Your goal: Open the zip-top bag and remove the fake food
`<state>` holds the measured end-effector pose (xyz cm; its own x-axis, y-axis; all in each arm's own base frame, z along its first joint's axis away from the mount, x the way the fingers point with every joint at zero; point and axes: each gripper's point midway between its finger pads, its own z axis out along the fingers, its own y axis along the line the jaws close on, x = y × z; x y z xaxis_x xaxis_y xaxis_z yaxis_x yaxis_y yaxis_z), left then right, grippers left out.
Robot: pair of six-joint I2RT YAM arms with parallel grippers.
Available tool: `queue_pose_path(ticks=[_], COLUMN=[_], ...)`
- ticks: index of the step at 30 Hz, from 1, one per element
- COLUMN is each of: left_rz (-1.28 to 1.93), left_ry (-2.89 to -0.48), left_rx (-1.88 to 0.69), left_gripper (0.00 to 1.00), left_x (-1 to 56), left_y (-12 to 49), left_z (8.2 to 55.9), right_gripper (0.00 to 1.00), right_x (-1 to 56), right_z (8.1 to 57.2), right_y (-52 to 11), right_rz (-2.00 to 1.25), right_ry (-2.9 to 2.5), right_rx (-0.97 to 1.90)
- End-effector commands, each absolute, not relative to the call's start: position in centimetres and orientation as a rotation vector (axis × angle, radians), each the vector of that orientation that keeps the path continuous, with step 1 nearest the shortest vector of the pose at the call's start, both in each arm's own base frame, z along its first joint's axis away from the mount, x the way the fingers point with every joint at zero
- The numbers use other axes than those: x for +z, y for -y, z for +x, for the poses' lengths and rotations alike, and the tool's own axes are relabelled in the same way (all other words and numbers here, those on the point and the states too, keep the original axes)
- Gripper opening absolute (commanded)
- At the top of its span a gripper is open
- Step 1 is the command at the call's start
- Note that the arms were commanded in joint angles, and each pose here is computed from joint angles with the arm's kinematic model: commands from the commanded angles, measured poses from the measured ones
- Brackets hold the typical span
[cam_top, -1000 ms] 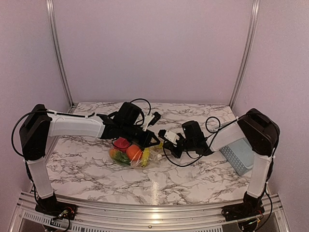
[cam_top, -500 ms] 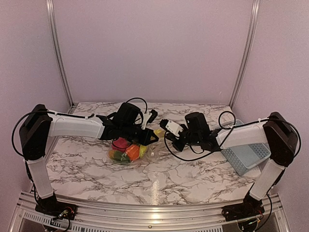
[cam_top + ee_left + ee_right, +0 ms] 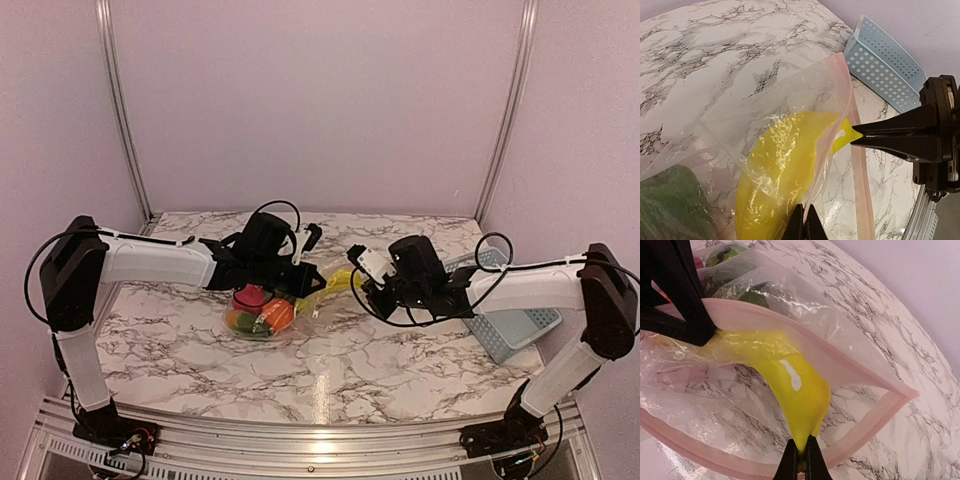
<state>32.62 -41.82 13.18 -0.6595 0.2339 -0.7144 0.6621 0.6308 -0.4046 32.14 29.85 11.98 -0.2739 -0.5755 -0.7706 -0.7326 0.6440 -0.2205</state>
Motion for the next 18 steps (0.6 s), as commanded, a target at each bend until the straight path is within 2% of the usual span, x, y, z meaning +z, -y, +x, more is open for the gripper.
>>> queue_pose_path(ticks=[1, 7, 13, 18], left_rz=[0.547, 0.465, 0.407, 0.420], left_ry=[-2.333, -2.370, -2.395, -2.396], left_rx=[-0.720, -0.692, -0.683, -0.705], left_gripper=[0.00, 0.00, 0.00, 0.00], left_x=[9.9, 9.1, 8.5, 8.4], left_y=[38.6, 37.7, 37.3, 37.8], left_z=[35.3, 36.4, 37.2, 37.3], right_gripper=[0.00, 0.00, 0.00, 0.00], right_x=[15.6, 17.3, 18.2, 20.5], right_z=[33.2, 33.6, 32.3, 33.3], right_y=[-27.5, -25.6, -25.9, -22.5], right_rz=[-0.793, -0.682, -0.708, -0.479], right_ry=[-1.970, -1.970, -1.957, -1.945], right_rx=[0.135, 0.062, 0.128, 0.019])
